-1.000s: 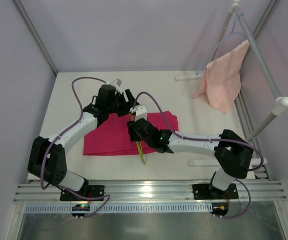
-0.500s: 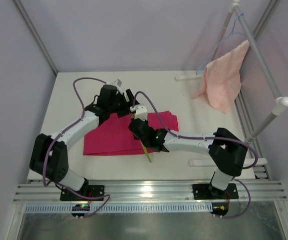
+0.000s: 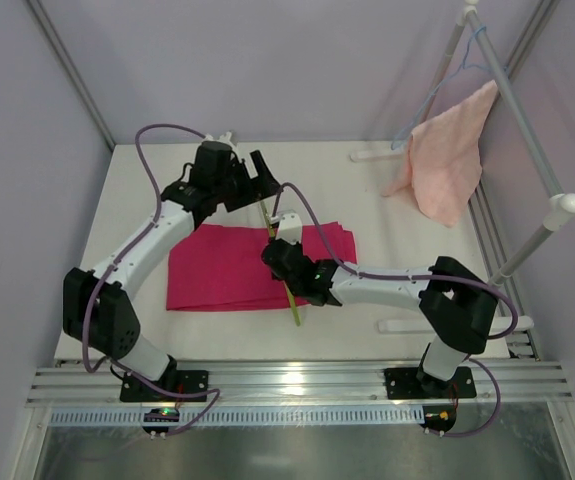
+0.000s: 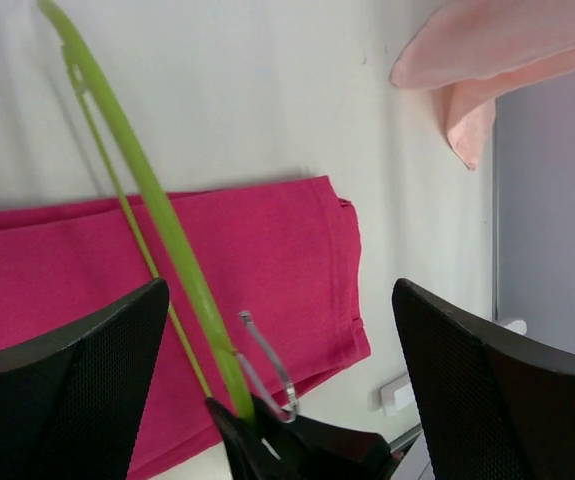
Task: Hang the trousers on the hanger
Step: Pass the hanger from the left arm to the right, then place trousers on hanger
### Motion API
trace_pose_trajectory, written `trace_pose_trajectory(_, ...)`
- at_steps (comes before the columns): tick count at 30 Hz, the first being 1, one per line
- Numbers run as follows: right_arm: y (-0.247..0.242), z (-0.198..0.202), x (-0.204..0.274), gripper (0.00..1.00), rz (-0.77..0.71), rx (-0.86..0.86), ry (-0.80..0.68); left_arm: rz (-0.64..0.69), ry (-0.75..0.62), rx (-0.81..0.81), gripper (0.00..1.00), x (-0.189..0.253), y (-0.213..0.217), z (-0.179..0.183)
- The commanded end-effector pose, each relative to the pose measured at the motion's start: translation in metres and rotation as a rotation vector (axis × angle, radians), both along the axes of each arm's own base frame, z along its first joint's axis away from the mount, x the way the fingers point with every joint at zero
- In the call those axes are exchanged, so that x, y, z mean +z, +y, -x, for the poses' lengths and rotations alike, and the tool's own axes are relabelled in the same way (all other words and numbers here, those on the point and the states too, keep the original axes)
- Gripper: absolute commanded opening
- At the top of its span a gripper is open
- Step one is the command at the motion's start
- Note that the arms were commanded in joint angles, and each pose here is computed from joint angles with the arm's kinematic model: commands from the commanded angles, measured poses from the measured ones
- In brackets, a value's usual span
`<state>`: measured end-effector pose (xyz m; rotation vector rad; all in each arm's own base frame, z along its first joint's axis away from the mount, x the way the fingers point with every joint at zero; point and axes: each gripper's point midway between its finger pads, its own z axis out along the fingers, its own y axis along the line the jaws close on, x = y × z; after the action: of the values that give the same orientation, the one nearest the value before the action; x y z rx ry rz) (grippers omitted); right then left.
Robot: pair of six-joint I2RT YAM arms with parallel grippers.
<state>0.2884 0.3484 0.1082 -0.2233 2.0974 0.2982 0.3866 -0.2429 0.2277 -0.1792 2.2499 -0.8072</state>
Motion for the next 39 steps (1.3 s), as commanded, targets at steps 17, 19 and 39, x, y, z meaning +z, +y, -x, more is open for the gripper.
trace_pose_trajectory(17,-0.001,-0.019,0.007,0.29,-0.102,0.039,0.052,-0.170,0.422,0.513,0.92,-0.125,0.262,0.061)
trace_pose_trajectory(19,0.000,-0.019,0.009,0.27,-0.117,0.041,0.056,-0.161,0.475,0.526,0.92,-0.149,0.265,0.072)
trace_pose_trajectory(39,-0.094,-0.061,-0.034,0.04,-0.095,-0.168,0.110,0.010,0.531,0.418,0.83,-0.189,0.201,0.095)
